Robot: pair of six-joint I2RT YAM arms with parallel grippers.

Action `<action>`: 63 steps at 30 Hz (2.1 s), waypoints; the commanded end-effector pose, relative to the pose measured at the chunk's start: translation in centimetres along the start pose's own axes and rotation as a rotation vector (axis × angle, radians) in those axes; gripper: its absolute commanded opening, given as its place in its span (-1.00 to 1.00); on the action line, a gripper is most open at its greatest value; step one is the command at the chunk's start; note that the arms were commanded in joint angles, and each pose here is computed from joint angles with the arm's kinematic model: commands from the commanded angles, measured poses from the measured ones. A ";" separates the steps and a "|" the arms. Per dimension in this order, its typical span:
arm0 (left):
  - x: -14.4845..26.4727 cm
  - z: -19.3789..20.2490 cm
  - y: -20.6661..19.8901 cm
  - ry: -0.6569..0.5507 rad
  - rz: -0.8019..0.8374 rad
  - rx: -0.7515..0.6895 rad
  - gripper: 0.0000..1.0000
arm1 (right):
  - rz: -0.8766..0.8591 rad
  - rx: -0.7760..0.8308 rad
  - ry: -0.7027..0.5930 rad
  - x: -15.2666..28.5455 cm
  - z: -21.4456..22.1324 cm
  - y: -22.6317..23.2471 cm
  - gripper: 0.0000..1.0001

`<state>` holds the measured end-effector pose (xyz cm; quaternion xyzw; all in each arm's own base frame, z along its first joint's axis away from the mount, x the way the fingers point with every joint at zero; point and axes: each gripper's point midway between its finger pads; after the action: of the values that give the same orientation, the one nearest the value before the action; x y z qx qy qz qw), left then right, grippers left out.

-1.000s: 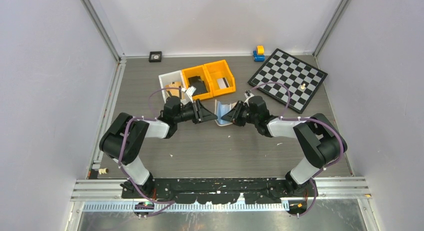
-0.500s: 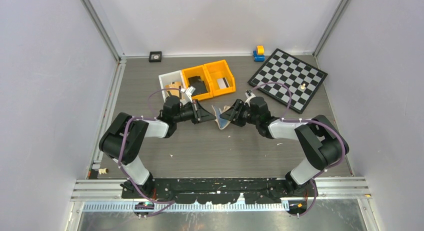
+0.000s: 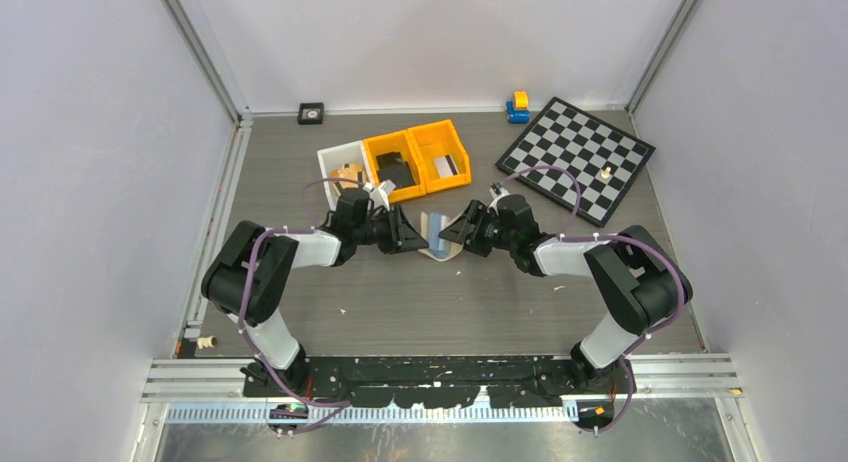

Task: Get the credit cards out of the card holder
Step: Place the card holder at the center of the board, then pick up the card holder from the center of the board.

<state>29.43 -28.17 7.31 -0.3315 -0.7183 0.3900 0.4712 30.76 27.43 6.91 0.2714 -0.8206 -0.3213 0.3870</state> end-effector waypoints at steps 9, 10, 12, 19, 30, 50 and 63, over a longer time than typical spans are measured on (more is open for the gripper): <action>-0.8 -0.6 1.5 -0.001 -0.062 -0.048 -0.02 | 0.097 0.076 -0.012 -0.8 -1.0 -1.3 0.26; -0.8 -0.6 1.6 -0.004 -0.063 -0.045 -0.05 | 0.101 0.075 -0.006 -1.0 -0.8 -1.5 0.22; -0.8 -0.7 1.8 -0.009 -0.070 -0.046 -0.09 | 0.109 0.078 -0.003 -1.1 -0.8 -1.7 0.09; -0.2 -1.2 1.0 -0.051 -0.046 -0.074 -0.23 | 0.130 0.090 0.011 -1.4 -0.6 -2.3 -0.34; -0.6 -1.4 3.6 -0.041 -0.133 0.028 -0.03 | 0.202 0.128 0.049 -1.9 -0.1 -3.9 -0.60; -0.3 -2.2 -1.4 -0.084 0.168 -0.002 -0.39 | 0.148 0.116 0.069 -2.2 0.6 -2.7 -0.71; -0.4 -2.0 0.9 -0.191 -0.033 0.002 -0.69 | 0.071 0.075 -0.014 -1.9 0.0 -1.4 -0.71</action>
<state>30.71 -27.90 5.03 -0.2835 -0.7247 0.4404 0.4477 31.53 27.00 2.68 0.2350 -0.8384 -0.2538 0.4214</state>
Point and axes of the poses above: each gripper's point midway between its finger pads, its own x axis back along the fingers, its own y axis along the line the jaws close on, z = x × y, and after that the axes turned 8 degrees about x, right-handed
